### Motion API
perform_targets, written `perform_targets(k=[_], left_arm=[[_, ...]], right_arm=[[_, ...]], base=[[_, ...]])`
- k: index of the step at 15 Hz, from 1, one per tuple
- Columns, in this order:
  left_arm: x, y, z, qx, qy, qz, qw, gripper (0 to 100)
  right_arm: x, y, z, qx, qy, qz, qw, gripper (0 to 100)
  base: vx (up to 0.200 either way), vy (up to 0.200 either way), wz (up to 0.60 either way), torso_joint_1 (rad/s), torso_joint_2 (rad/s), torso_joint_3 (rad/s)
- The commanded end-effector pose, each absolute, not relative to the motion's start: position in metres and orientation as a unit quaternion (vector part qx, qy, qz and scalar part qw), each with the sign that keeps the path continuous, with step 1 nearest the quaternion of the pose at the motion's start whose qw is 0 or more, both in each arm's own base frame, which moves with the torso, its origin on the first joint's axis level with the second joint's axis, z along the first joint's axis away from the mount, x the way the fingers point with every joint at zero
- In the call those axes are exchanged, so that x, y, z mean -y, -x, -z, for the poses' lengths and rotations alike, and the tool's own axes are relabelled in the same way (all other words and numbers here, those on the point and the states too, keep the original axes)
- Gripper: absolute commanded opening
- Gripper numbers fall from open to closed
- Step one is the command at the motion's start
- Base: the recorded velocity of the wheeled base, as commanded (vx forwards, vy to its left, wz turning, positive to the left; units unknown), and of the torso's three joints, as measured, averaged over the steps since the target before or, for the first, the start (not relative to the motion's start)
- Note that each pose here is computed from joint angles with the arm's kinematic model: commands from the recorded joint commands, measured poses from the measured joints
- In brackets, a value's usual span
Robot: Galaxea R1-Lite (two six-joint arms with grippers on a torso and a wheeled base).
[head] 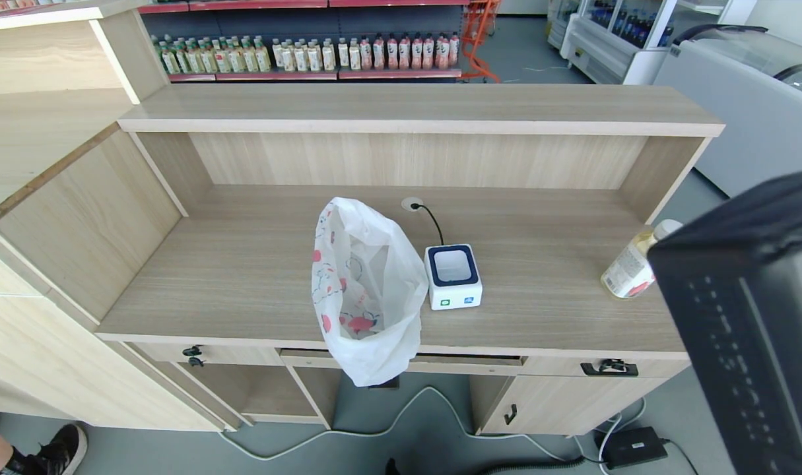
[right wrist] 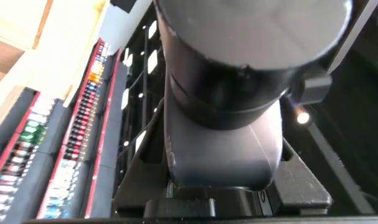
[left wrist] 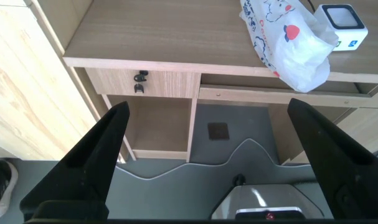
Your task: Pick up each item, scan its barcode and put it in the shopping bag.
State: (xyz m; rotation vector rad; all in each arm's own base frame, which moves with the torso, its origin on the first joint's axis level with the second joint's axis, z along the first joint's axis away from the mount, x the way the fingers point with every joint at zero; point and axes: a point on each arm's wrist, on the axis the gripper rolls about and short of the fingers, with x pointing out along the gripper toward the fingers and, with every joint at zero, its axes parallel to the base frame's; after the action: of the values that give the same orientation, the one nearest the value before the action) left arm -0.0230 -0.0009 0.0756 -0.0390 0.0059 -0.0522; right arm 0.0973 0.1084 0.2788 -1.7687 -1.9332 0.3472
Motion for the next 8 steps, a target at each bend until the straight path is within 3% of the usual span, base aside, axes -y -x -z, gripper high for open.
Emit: perform_targets(k=[1, 2, 3, 4, 6, 8], left_arm=[[0.001, 0.023, -0.076, -0.003, 0.019, 0.026, 0.999, 100], [0.001, 0.023, -0.076, -0.003, 0.020, 0.026, 0.999, 100], [0.001, 0.023, -0.076, -0.003, 0.020, 0.026, 0.999, 100], [0.001, 0.023, -0.076, -0.003, 0.020, 0.026, 0.999, 100], [0.001, 0.023, -0.076, -0.003, 0.020, 0.026, 0.999, 100], [0.001, 0.023, -0.076, -0.003, 0.020, 0.026, 0.999, 100]], right_arm=[[-0.092, -0.122, -0.303, 0.608, 0.692, -0.135, 0.365, 0], [-0.077, -0.136, -0.298, 0.511, 0.697, -0.162, 0.476, 0], [-0.050, -0.148, -0.275, 0.340, 0.649, -0.188, 0.654, 0], [-0.035, -0.152, -0.260, 0.248, 0.590, -0.191, 0.745, 0], [-0.010, -0.159, -0.239, 0.123, 0.479, -0.195, 0.847, 0], [0.003, -0.158, -0.231, 0.057, 0.390, -0.183, 0.901, 0]], base=[[0.000, 0.000, 0.00, 0.000, 0.00, 0.000], [0.000, 0.000, 0.00, 0.000, 0.00, 0.000], [0.000, 0.000, 0.00, 0.000, 0.00, 0.000], [0.000, 0.000, 0.00, 0.000, 0.00, 0.000], [0.000, 0.000, 0.00, 0.000, 0.00, 0.000], [0.000, 0.000, 0.00, 0.000, 0.00, 0.000]])
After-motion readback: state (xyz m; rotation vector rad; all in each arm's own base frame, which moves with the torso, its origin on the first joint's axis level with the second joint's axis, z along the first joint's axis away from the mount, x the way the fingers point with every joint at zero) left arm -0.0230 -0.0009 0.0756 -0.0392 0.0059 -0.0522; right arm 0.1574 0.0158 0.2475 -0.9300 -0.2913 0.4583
